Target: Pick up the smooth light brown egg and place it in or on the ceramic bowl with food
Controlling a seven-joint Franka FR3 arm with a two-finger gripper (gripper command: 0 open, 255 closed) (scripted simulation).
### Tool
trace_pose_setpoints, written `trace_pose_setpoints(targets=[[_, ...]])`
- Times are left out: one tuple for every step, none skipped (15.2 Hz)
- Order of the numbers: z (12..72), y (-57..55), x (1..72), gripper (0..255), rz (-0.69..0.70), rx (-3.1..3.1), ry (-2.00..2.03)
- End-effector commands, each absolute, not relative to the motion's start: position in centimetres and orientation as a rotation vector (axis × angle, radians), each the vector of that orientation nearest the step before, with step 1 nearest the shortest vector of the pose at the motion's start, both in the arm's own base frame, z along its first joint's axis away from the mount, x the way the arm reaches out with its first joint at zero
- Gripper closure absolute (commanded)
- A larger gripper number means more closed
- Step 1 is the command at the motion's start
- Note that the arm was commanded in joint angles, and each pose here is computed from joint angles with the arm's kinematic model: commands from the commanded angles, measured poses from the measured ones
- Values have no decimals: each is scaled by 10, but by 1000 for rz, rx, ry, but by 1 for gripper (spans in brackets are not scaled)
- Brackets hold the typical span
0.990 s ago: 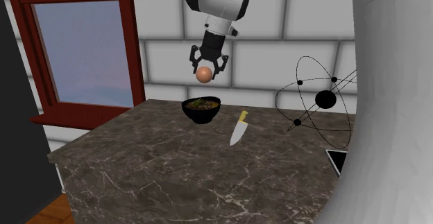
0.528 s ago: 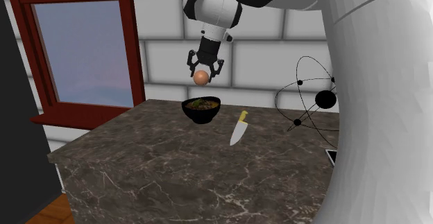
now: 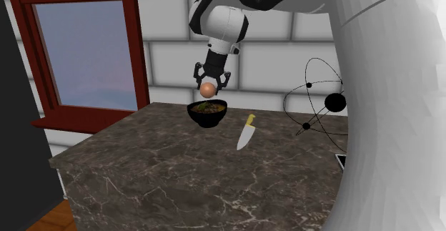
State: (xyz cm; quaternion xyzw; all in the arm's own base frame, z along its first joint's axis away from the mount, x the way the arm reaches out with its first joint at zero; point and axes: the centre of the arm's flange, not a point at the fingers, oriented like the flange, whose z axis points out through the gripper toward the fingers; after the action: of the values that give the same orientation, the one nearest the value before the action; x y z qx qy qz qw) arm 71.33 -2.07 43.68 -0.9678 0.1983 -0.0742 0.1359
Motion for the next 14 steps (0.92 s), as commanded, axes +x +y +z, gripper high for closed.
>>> trace_pose_setpoints(targets=[[424, -21, 714, 255, -216, -2803, 575], [424, -21, 714, 255, -216, -2803, 575], [424, -21, 714, 255, -216, -2803, 575], [424, -21, 714, 255, -216, -2803, 575], [424, -21, 714, 255, -216, -2803, 575], [424, -21, 714, 255, -216, -2803, 575], [424, -21, 714, 255, -216, -2803, 575], [424, -21, 714, 255, -216, -2803, 575], [424, -21, 714, 255, -216, -2803, 575], [424, -21, 714, 0, -216, -2803, 575], [424, -21, 714, 0, -216, -2803, 575], [424, -21, 714, 0, -216, -2803, 575], [424, -21, 714, 0, -216, -2803, 575], [424, -21, 714, 0, -216, -2803, 575]])
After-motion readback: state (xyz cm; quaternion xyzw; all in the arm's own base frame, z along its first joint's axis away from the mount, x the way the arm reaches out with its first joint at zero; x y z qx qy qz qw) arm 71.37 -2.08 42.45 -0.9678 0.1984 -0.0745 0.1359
